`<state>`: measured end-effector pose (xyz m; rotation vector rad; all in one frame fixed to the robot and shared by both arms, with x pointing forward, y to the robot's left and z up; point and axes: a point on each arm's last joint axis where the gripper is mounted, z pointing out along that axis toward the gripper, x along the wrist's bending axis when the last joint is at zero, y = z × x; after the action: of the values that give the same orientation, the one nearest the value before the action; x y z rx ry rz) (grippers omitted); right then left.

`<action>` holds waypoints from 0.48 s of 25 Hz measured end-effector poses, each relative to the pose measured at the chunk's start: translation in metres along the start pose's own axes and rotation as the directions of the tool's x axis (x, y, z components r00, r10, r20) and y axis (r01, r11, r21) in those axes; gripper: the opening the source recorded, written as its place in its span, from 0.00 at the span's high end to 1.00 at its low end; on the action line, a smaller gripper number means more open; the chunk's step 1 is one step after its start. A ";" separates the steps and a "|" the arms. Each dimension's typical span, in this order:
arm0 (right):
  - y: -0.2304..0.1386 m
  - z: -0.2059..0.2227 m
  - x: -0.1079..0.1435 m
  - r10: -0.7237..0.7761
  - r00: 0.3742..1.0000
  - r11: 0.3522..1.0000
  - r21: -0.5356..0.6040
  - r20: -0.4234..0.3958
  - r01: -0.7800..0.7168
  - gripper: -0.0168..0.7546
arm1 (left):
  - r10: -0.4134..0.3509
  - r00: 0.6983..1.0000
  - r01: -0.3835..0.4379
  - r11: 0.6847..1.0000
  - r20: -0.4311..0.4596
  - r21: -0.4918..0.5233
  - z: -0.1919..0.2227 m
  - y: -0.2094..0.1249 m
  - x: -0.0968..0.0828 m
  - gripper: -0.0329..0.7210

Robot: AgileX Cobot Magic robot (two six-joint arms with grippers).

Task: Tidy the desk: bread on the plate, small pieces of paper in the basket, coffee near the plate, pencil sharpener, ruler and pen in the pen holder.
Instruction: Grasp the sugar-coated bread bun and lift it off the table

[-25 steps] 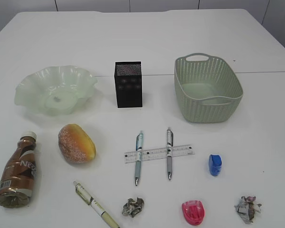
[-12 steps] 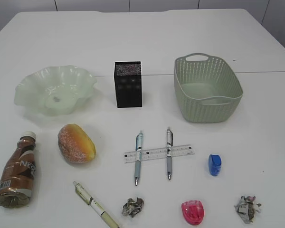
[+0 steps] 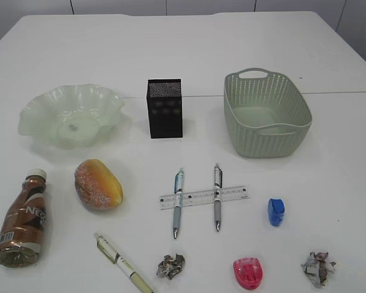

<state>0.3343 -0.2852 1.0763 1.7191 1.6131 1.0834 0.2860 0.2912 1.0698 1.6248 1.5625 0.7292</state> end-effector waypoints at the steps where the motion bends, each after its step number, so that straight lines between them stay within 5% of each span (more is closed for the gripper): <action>1: 0.003 0.008 0.000 0.010 1.000 1.000 0.026 0.006 -0.010 0.24 | -0.004 1.000 0.004 1.000 -0.003 0.018 0.009 0.006 0.001 0.37; 12: 0.032 0.064 -0.001 0.012 0.998 0.946 0.323 0.061 -0.031 0.24 | -0.088 0.993 0.070 0.975 0.077 0.211 0.083 0.046 -0.011 0.37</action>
<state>0.4058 -0.2819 1.0688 1.9602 1.8182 0.8008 0.3795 0.2710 1.0628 1.7079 1.6759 0.4592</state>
